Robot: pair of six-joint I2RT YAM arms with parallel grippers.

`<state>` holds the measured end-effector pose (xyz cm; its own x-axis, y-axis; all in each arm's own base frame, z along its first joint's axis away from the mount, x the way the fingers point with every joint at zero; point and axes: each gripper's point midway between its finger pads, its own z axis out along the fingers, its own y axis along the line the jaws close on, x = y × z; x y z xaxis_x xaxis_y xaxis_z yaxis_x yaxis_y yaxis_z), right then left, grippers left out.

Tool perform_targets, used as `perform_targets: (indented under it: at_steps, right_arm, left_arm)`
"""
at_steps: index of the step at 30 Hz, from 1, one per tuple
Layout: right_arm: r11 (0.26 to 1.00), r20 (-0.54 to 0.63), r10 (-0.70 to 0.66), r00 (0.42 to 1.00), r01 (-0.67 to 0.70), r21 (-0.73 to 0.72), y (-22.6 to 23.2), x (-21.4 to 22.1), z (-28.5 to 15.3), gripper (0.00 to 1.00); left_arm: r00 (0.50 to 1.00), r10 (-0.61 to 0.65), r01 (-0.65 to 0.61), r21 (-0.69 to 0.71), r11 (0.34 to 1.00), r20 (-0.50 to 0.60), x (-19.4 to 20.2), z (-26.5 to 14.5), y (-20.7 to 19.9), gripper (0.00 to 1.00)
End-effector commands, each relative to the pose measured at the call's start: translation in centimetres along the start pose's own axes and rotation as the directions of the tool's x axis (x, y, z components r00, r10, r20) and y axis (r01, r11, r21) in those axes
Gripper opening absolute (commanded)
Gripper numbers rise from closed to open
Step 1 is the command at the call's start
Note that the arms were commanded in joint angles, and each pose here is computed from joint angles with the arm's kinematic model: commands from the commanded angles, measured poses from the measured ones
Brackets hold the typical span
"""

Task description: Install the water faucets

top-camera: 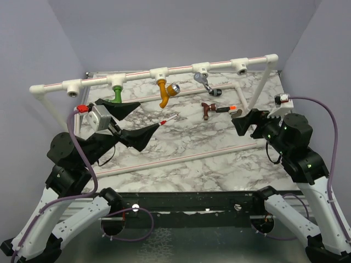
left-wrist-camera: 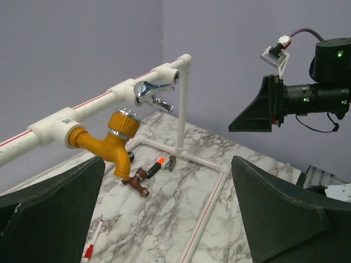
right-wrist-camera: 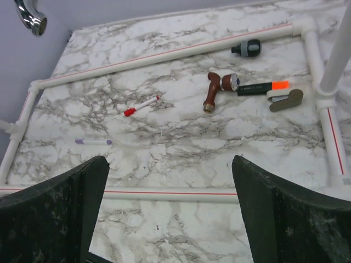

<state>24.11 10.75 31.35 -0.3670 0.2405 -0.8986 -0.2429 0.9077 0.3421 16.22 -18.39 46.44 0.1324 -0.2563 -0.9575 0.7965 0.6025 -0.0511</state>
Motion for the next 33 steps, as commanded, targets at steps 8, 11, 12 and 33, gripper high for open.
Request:
perform_targets:
  at_steps: [8, 11, 12, 33]
  right_arm:
    - [0.991, 0.019, -0.100, 0.995, 0.098, 0.090, -1.7, -1.0, 0.8, 1.00]
    - [0.986, 0.018, -0.112, 0.994, 0.109, 0.124, -2.6, -0.4, 1.6, 1.00]
    - [0.985, 0.021, -0.114, 0.993, 0.111, 0.134, -2.9, -0.3, 1.8, 1.00]
    - [0.992, -0.041, 0.009, 0.999, -0.004, 0.126, -4.1, 5.7, 11.4, 0.77]
  left_arm:
    - [0.998, 0.060, -0.057, -0.090, 0.994, 0.026, 2.2, 0.4, 2.3, 0.99]
    - [0.999, 0.043, -0.041, -0.091, 0.995, 0.019, 3.1, 0.6, 2.4, 0.99]
    - [0.999, 0.038, -0.037, -0.091, 0.995, 0.011, 3.5, 0.7, 2.4, 0.99]
    - [0.998, 0.000, -0.008, -0.136, 0.991, -0.057, 7.3, 0.1, 3.4, 0.99]
